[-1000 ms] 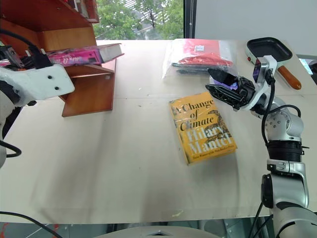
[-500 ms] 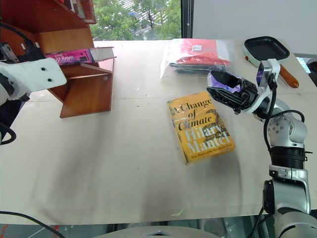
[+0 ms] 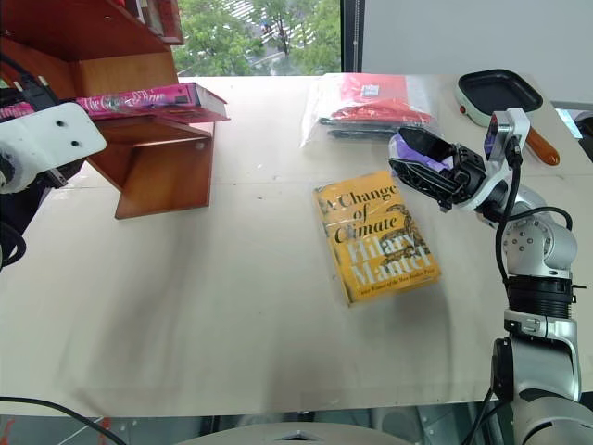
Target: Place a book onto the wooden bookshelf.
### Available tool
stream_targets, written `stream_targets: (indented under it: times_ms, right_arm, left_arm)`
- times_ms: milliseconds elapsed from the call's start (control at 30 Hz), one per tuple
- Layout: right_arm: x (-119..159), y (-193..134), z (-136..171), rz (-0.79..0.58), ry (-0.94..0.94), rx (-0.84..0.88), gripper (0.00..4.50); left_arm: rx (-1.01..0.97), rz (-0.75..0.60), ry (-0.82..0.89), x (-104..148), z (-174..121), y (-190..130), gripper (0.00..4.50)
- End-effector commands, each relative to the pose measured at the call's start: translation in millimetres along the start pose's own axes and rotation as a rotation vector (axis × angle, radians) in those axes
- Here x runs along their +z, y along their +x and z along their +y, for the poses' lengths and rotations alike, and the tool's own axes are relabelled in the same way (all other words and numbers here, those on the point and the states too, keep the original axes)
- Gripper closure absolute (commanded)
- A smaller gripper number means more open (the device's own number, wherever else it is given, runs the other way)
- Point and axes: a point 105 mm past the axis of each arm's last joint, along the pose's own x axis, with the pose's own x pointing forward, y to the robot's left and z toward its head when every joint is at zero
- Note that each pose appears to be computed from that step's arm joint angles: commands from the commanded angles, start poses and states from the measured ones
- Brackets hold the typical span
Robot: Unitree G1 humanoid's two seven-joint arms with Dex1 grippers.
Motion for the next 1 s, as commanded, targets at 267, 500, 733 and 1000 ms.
stream_targets:
  times_ms: [267, 500, 733, 1000]
  right_arm:
    - [4.3, -35.4, -4.4, 0.086, -0.075, -0.094, 0.0]
    - [-43.0, -106.4, -14.7, 0.351, -0.137, -0.336, 0.0]
    - [-63.6, -171.9, 8.1, 0.475, -0.203, -0.532, 0.0]
    - [-89.6, -204.3, 33.3, 0.552, -0.234, -0.655, 0.0]
  left_arm:
    - [0.226, -0.516, -0.301, 72.6, 47.6, -57.3, 0.11]
    - [-0.477, -0.8, -0.83, 123.9, -113.6, -48.0, 0.11]
    - [-0.76, -0.728, -1.144, 112.0, -212.4, -59.8, 0.11]
    - [-0.819, -0.564, -1.027, 91.1, -264.4, -57.2, 0.11]
